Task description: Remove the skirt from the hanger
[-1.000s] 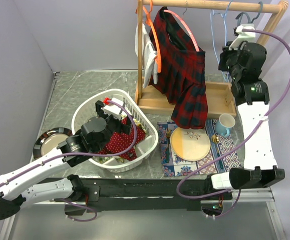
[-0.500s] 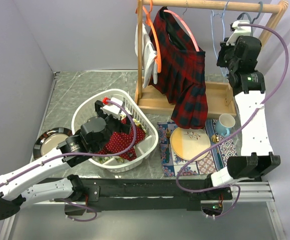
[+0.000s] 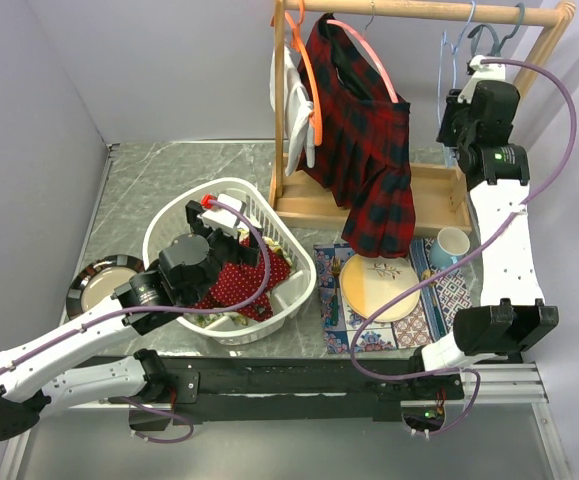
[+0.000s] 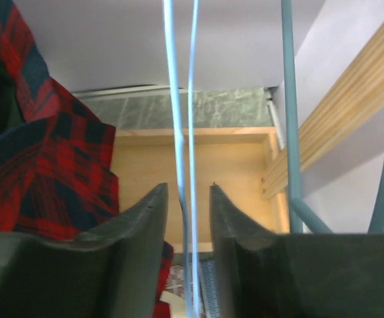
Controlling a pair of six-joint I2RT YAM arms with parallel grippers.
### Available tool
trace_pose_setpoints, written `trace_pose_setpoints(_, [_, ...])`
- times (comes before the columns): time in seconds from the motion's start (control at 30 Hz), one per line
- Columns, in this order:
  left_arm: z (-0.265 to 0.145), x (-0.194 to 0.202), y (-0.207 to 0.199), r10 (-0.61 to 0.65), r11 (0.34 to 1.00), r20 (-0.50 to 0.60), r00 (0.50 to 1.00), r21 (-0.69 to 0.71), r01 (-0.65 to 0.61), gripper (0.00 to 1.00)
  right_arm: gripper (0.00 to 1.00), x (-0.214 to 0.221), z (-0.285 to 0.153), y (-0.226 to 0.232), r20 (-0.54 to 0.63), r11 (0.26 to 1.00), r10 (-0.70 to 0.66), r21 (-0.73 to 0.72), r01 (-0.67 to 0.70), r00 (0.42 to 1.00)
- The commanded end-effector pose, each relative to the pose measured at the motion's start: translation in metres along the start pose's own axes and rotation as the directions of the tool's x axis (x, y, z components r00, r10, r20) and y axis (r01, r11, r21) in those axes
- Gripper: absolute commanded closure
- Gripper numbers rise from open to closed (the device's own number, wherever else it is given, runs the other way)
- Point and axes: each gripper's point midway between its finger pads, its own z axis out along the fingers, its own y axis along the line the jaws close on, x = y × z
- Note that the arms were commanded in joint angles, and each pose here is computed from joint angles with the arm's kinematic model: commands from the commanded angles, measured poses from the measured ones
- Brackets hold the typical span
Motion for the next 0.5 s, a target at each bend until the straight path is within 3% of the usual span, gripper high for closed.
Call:
trace_pose_setpoints(0.0, [-0.001, -0.011, 0.004, -0.027, 0.999, 0.045, 0.999, -0.019, 0.028, 0.01, 0.52, -0.037, -0.041, -0.013, 0.117, 0.998, 0.039, 0.037, -0.044, 0.992])
trace_pose_setpoints(0.27, [-0.004, -0.015, 0.011, -0.012, 0.999, 0.055, 0.998, -0.048, 0.015, 0.01, 0.33, -0.056, -0.106, 0.005, 0.209, 0.989, 0.125, -0.105, -0.105, 0.97])
trace_pose_setpoints(0.47, [-0.008, -0.02, 0.011, -0.028, 0.999, 0.076, 0.997, -0.028, 0.031, 0.01, 0.31, -0.081, -0.15, 0.025, 0.298, 0.96, 0.198, -0.253, -0.122, 0.934])
